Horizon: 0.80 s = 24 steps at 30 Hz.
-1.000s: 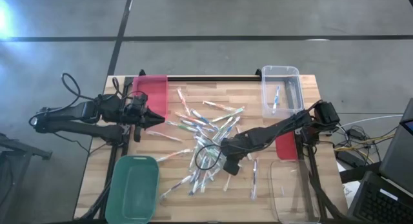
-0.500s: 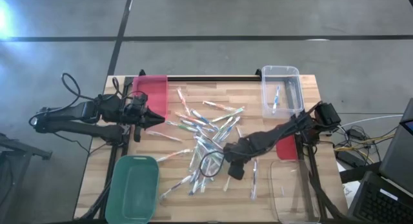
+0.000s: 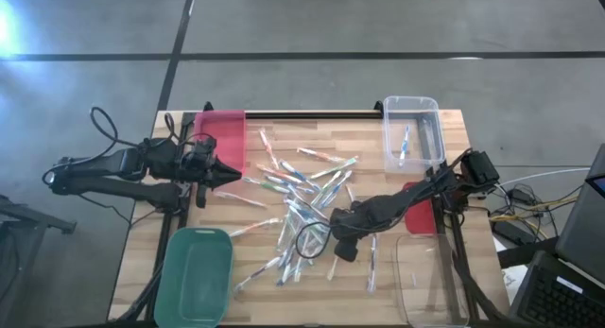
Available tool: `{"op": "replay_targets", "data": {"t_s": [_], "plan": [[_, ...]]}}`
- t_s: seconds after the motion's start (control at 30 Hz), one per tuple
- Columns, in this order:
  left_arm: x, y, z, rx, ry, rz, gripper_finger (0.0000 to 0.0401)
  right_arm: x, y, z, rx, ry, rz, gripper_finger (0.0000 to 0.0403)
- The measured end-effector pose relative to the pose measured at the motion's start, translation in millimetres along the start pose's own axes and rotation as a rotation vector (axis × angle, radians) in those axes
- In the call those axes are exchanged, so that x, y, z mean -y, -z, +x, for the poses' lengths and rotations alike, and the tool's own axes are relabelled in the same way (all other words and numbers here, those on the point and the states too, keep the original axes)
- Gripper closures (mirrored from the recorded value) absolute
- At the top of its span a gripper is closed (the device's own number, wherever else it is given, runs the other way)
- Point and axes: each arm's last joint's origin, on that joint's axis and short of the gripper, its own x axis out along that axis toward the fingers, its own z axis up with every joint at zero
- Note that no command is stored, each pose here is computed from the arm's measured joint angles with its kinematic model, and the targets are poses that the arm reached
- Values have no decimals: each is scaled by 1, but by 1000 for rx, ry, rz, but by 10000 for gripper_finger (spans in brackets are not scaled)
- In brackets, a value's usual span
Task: Pick & Place Toothbrushes
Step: Put the green toothbrush into the green bin
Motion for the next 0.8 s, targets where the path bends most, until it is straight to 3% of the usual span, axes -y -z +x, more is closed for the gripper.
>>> {"op": "replay_targets", "data": {"t_s": [0.17,0.37,0.47,0.63,0.8], "plan": [[0,0,0,0,0,0,362,3,3,3,-8,7,0,318],[0,0,0,0,0,0,362,-1,-1,0,5,-13,-2,377],[0,0,0,0,0,0,362,-5,-4,-7,13,-42,-4,383],[0,0,0,0,-1,0,362,-16,-13,-35,45,-135,-2,380],[0,0,0,1,-1,0,362,-26,-15,-82,79,-193,45,380]]}}
